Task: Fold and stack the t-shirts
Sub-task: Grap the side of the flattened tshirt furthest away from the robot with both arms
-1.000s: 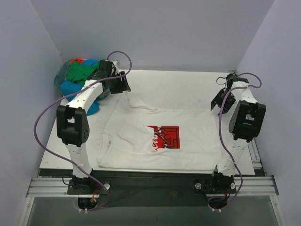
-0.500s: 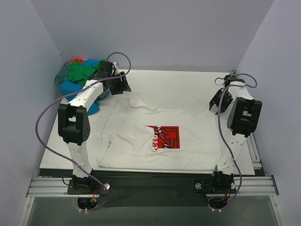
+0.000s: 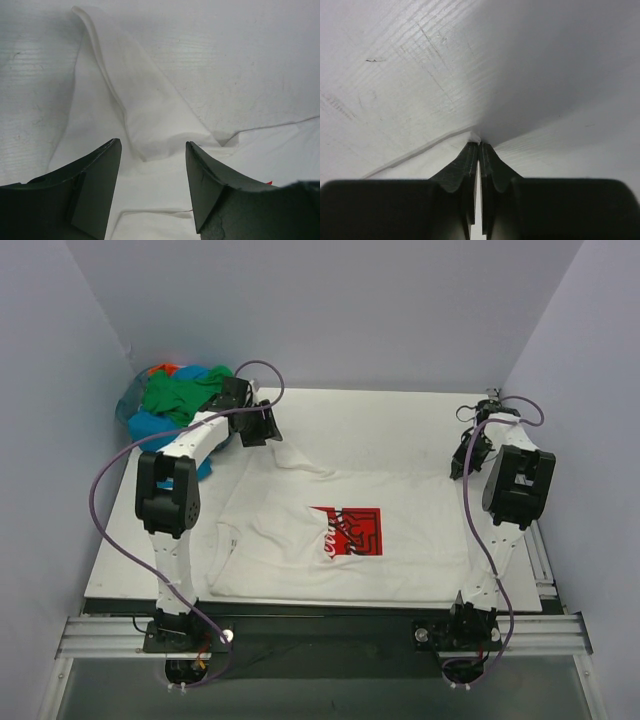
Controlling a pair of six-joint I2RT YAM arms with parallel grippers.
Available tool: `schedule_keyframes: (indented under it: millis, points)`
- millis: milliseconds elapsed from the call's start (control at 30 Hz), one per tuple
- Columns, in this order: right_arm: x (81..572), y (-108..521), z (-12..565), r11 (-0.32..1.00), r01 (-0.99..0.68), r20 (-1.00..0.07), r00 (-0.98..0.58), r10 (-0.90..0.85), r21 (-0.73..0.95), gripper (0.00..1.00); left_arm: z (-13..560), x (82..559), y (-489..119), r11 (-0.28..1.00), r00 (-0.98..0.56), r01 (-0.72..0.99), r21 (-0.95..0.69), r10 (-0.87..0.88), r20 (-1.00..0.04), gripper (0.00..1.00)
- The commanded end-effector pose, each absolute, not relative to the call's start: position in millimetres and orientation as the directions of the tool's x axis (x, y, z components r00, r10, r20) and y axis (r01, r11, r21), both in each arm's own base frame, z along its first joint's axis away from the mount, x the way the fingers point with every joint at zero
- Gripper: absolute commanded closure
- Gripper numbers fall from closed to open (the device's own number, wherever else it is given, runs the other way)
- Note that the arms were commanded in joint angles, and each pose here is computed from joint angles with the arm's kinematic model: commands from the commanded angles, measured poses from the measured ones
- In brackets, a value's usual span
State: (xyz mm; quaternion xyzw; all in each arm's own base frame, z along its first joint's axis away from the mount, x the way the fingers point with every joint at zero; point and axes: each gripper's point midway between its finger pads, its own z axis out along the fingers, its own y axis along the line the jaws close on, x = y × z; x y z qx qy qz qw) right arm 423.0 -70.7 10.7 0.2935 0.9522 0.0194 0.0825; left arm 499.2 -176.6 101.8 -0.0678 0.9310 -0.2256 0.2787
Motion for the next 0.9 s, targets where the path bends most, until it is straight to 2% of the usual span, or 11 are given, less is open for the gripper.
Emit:
schedule_keyframes:
  millis: [0,267,500,733,867]
  points:
    - [414.9,-84.2,10.9,0.824,0.566,-0.139,-0.814,0.565,0.035,0.98,121.6,527.1,-187.3,0.879,-0.782,0.049,-0.475,-0.262,-0.565,0.36]
    - [394.0,-96.6,12.7,0.804,0.594,-0.137,-0.799,0.586,-0.019,1.00,111.6,558.2,-197.5,0.872,-0.766,0.042,-0.488,-0.286,-0.576,0.36]
    - [380.1,-102.1,16.5,0.796,0.604,-0.135,-0.793,0.594,-0.040,1.00,104.1,583.3,-185.9,0.897,-0.713,-0.014,-0.442,-0.319,-0.624,0.36]
    - [380.5,-102.4,18.8,0.781,0.624,-0.138,-0.776,0.615,-0.031,1.00,94.8,587.2,-167.9,0.922,-0.704,-0.097,-0.374,-0.329,-0.629,0.38]
    - [381.4,-100.3,19.4,0.777,0.629,-0.137,-0.772,0.621,-0.022,1.00,89.1,595.3,-169.1,0.904,-0.698,-0.093,-0.418,-0.358,-0.620,0.38]
